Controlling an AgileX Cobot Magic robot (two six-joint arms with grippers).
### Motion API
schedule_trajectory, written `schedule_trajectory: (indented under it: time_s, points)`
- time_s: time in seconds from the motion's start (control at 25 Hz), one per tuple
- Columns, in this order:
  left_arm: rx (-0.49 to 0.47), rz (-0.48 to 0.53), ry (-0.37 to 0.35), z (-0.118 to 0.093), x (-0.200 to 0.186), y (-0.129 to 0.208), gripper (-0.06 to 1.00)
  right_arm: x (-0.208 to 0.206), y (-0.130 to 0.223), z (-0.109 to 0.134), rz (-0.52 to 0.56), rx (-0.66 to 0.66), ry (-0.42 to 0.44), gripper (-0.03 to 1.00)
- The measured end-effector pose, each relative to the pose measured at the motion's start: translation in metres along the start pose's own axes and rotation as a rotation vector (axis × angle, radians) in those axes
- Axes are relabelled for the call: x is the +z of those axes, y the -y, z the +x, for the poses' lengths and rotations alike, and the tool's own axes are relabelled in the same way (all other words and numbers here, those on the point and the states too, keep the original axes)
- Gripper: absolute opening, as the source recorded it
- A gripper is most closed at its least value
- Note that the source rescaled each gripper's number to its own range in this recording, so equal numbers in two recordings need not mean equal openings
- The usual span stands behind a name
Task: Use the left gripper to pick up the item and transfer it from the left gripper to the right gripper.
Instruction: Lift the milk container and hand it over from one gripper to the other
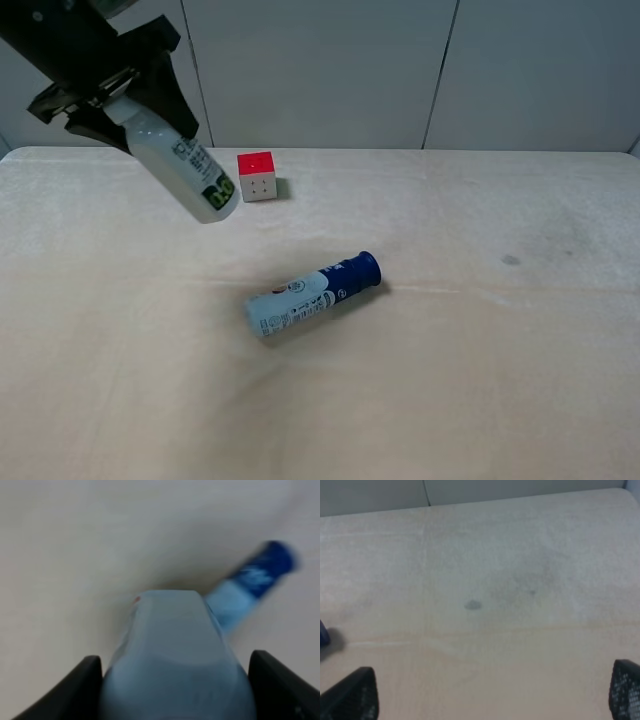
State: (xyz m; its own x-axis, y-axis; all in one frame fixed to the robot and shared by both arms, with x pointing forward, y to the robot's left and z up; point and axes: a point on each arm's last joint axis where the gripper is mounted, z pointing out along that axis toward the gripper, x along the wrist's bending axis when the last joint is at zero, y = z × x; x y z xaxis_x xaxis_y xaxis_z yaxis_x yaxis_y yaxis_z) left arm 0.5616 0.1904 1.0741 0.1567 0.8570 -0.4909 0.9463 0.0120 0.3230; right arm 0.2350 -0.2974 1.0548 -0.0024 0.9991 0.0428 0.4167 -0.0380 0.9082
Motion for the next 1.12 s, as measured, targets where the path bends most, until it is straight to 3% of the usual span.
schedule_trajectory:
  time_s: [0.28,0.8,1.12]
  points:
    - [-0.034,-0.012,0.230,-0.017,0.013,-0.006,0.05,0.000,0.000,0.000,0.000,0.000,0.000,1.00]
    - [0.104,0.189,0.409,-0.058,0.106,0.019,0.05,0.000,0.000,0.000,0.000,0.000,0.000,1.00]
    - [0.109,0.184,0.497,-0.071,0.116,0.023,0.05,0.000,0.000,0.001,0.000,0.008,-0.013,1.00]
